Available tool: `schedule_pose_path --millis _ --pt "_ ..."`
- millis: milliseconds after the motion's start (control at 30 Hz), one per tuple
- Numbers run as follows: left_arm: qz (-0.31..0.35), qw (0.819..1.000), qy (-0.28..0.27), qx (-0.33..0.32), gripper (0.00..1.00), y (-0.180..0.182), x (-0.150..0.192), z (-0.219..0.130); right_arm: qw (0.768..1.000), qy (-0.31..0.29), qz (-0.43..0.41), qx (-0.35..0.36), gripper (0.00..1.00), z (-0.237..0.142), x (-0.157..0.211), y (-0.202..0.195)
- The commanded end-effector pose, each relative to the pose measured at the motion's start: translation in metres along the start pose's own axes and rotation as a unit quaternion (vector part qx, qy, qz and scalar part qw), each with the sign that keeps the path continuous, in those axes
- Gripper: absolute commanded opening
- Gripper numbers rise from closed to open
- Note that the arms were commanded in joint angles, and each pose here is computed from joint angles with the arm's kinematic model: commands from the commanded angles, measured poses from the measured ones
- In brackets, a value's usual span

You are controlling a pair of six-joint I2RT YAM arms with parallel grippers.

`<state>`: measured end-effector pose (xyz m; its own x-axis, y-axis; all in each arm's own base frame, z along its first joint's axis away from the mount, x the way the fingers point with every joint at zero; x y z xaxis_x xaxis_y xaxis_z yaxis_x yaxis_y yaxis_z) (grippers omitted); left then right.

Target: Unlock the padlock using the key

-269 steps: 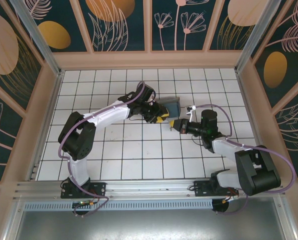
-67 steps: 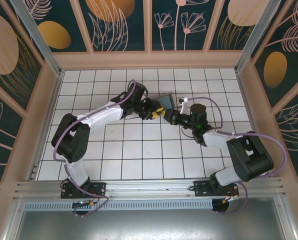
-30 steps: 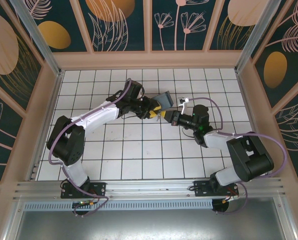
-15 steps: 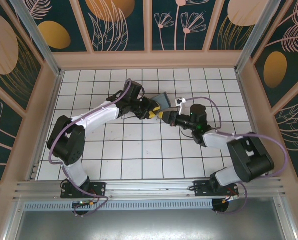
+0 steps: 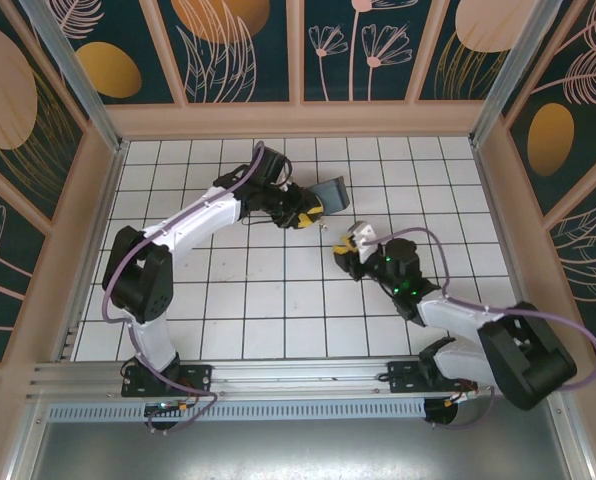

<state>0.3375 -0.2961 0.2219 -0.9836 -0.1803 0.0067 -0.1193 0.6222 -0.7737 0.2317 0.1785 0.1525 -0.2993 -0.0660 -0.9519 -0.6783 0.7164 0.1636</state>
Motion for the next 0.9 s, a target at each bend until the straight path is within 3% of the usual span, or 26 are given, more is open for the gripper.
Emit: schedule_pose_path --millis 0,233,867 --pt "0.033 0.999 0.018 -0.005 0.0 -0.007 -0.001 -0.007 0.98 -0.104 -0.151 0.082 0.33 0.004 -0.028 0.005" --pt "0.027 0.999 0.017 -0.016 0.0 -0.006 -0.002 -0.011 0.943 -0.163 -0.257 0.135 0.28 0.01 -0.04 0.024" --pt "0.013 1.0 0.016 -0.022 0.0 -0.009 -0.003 -0.016 0.933 -0.12 -0.327 0.086 0.24 0.033 -0.041 0.035"
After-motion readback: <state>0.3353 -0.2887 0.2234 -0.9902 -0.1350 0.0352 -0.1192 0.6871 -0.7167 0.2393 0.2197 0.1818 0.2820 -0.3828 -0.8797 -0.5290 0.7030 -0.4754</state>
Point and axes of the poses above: each hand's point on the last joint's axis, 136 mm out from that joint toward the fingers, its own z axis out along the fingers, its own y axis along the line the jaws close on, x = y × z, the point moved 7 cm from there along -z, back along the fingers, and after that the axes turned 15 degrees about z, right-handed, at the moved point
